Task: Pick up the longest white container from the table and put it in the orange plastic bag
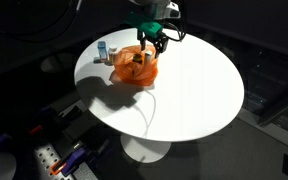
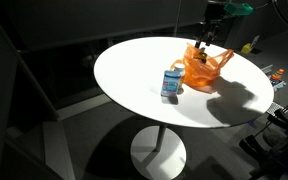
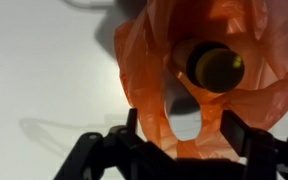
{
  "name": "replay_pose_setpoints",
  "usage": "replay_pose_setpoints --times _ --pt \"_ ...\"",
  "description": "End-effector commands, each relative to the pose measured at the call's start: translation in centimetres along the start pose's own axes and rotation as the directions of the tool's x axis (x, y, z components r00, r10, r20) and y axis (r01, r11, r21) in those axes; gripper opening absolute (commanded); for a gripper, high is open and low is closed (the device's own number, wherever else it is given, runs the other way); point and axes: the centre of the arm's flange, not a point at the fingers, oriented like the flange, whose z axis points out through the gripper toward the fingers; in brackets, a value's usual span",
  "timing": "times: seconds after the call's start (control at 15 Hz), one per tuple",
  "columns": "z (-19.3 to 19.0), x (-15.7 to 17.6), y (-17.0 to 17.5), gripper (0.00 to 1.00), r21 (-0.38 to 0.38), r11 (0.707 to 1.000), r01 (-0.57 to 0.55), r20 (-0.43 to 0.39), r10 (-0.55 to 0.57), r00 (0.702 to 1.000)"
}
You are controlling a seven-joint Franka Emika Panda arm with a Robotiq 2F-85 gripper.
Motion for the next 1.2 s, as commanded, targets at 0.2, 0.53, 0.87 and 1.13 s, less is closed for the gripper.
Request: replay_pose_setpoints --times 0.2,0.53,0.87,1.13 --pt "-2.5 0.4 -0.5 1.00 0.026 0.999 -0.034 0.010 0.034 0.999" --pt "-5.3 -1.0 -1.6 1.00 0.003 0.989 -0.147 0.023 0.147 0.989" --pt "-9.2 -3.2 -3.2 1.00 -0.092 0.962 -0.258 0.073 0.265 0.961" --pt "-12.5 -5.1 -3.8 1.00 -0.186 0.933 -0.306 0.085 0.326 0.942"
